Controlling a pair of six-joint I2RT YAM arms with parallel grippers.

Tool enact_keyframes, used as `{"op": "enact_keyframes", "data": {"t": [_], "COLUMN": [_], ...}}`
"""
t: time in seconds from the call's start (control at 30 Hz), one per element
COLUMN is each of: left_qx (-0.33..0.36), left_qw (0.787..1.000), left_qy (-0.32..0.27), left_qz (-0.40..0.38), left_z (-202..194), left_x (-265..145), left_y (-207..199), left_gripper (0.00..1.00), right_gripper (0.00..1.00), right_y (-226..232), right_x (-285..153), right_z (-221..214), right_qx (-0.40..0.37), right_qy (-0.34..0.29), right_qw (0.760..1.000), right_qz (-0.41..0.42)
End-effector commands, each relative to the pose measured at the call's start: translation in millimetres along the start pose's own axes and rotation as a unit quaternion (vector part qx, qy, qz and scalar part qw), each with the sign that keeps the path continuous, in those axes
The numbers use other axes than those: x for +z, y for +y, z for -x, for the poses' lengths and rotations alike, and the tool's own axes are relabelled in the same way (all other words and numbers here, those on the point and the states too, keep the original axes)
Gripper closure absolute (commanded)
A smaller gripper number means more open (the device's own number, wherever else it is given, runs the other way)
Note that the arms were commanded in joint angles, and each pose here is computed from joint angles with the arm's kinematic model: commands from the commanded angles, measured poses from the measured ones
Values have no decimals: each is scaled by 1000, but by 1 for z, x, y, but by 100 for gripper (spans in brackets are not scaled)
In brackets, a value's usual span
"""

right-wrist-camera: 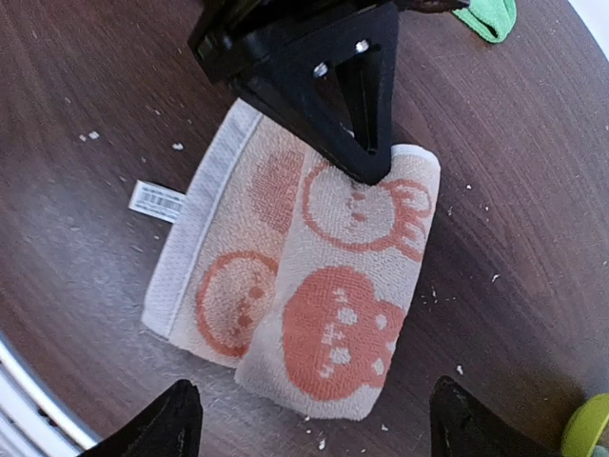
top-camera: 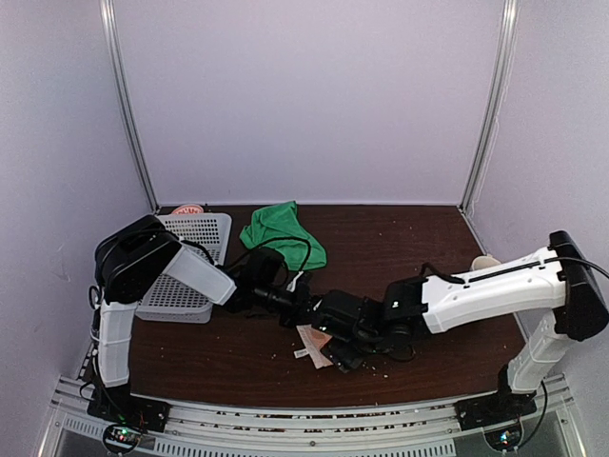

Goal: Roll the towels
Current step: Roll the towel from the center of the board.

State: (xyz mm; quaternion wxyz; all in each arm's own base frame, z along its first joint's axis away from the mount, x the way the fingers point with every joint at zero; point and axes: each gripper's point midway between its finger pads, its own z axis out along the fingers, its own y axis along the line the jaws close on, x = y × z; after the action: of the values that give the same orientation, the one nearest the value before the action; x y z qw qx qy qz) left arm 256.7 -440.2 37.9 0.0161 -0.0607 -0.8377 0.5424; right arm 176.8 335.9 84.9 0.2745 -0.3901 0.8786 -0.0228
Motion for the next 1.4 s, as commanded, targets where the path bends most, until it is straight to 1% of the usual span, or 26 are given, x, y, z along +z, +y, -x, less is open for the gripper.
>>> {"op": "enact_keyframes", "data": {"t": [0.0, 0.17, 0.33, 0.53, 0.63, 0.73, 0.8, 0.9, 1.0, 1.07, 1.17, 1.23, 1.37], "left_qx": [-1, 8, 14, 18, 21, 25, 24, 26, 27, 30, 33, 35, 48], "left_qw": [1000, 999, 998, 998, 997, 997, 997, 997, 996, 996, 996, 996, 996], "left_qy": [-9, -18, -21, -18, -17, -16, -16, -16, -17, -17, -20, -21, -28], "left_qz": [29, 48, 58, 65, 71, 74, 75, 78, 80, 79, 78, 77, 77], "left_z": [-4, -4, -6, -10, -10, -10, -10, -10, -11, -12, -11, -11, -9], "left_x": [0, -5, -7, -6, -6, -6, -6, -7, -9, -10, -13, -15, -24], "left_y": [20, 22, 25, 26, 26, 26, 26, 26, 24, 22, 16, 12, -4], "left_gripper": [100, 100, 100, 100, 100, 100, 100, 100, 100, 100, 100, 100, 100], "right_gripper": [17, 18, 19, 18, 17, 17, 20, 29, 44, 55, 70, 80, 94], "right_y": [-6, -10, -15, -17, -17, -16, -15, -9, -7, -6, -8, -14, -23], "right_x": [-14, -2, 6, 9, 12, 19, 25, 30, 35, 38, 37, 38, 33], "right_z": [1, -12, -9, 2, 2, 2, 1, 0, -3, -6, -6, -8, -4], "right_qx": [105, 216, 304, 377, 385, 378, 373, 364, 358, 346, 317, 288, 220], "right_qy": [-21, -15, -25, -52, -55, -47, -39, -27, -18, -10, -7, -1, 8], "right_qw": [991, 964, 930, 885, 880, 885, 888, 891, 894, 902, 920, 939, 971], "right_qz": [80, 156, 205, 269, 274, 268, 267, 271, 269, 260, 231, 187, 95]}}
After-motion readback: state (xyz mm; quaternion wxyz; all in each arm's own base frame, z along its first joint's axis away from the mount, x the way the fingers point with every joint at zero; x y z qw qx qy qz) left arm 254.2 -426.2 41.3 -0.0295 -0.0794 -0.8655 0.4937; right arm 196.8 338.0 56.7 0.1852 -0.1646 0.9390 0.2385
